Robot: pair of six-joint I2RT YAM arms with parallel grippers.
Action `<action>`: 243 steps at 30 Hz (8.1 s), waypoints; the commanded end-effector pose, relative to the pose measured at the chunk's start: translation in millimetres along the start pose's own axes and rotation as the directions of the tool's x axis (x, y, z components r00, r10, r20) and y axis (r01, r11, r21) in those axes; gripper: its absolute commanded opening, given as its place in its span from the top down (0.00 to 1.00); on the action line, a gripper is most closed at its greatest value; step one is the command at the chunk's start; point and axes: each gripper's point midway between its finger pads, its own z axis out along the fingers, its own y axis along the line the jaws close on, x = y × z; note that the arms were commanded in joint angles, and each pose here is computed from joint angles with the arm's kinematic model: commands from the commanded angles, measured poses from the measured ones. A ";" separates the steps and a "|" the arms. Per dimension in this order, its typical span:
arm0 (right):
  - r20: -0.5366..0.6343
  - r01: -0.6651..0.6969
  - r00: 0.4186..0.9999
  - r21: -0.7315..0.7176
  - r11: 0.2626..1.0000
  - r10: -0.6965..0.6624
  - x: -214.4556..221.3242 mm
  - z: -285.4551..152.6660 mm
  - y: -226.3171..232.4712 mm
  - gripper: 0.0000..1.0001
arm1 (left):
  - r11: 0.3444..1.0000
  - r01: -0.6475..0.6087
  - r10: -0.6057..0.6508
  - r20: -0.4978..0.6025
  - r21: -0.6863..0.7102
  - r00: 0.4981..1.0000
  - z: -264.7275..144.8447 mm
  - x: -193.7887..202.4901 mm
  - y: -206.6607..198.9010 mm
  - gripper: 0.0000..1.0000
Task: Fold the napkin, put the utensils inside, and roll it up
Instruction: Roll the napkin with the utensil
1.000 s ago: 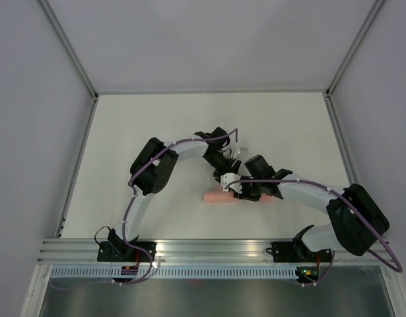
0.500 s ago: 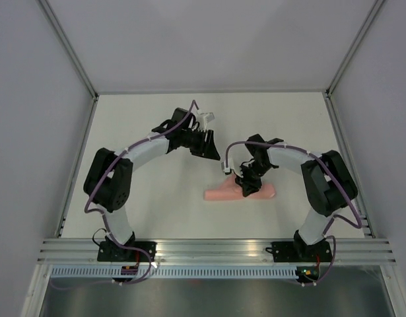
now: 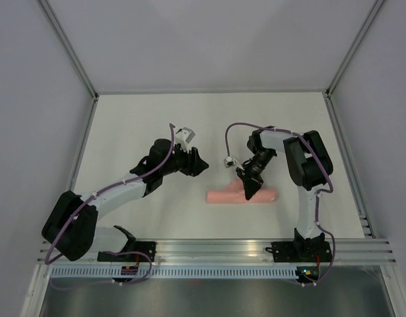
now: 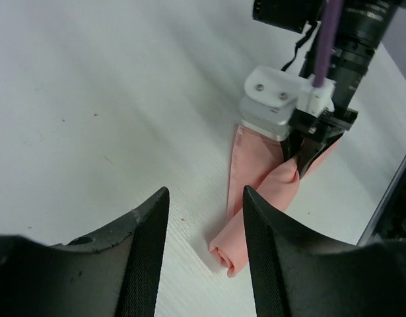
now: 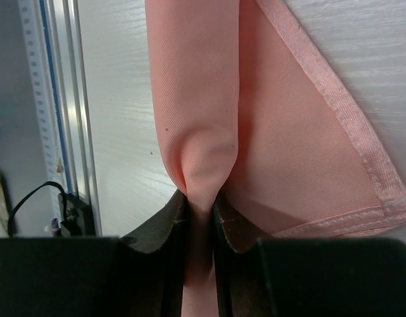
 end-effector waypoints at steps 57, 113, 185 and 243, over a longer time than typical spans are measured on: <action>0.129 -0.084 0.991 0.313 0.946 0.046 -31.4 -68.7 -68.1 0.27 | 0.713 -0.576 0.699 -0.355 0.399 0.620 90.9 184.0 -76.7 0.77; -0.239 0.403 0.896 0.794 0.455 -0.375 -26.7 -17.7 -26.3 0.29 | 0.892 0.222 0.162 -0.738 0.393 0.655 95.8 153.4 -46.9 0.57; 0.346 -0.600 0.770 0.103 0.794 0.537 -93.6 33.3 -68.5 0.68 | 0.822 0.450 -0.413 0.180 -0.349 0.893 30.1 68.3 10.3 0.33; 0.441 -0.582 0.717 -0.047 0.812 0.539 -139.7 -24.0 -56.4 0.40 | 0.791 0.198 -0.303 -0.089 -0.580 0.949 87.1 43.8 78.0 0.57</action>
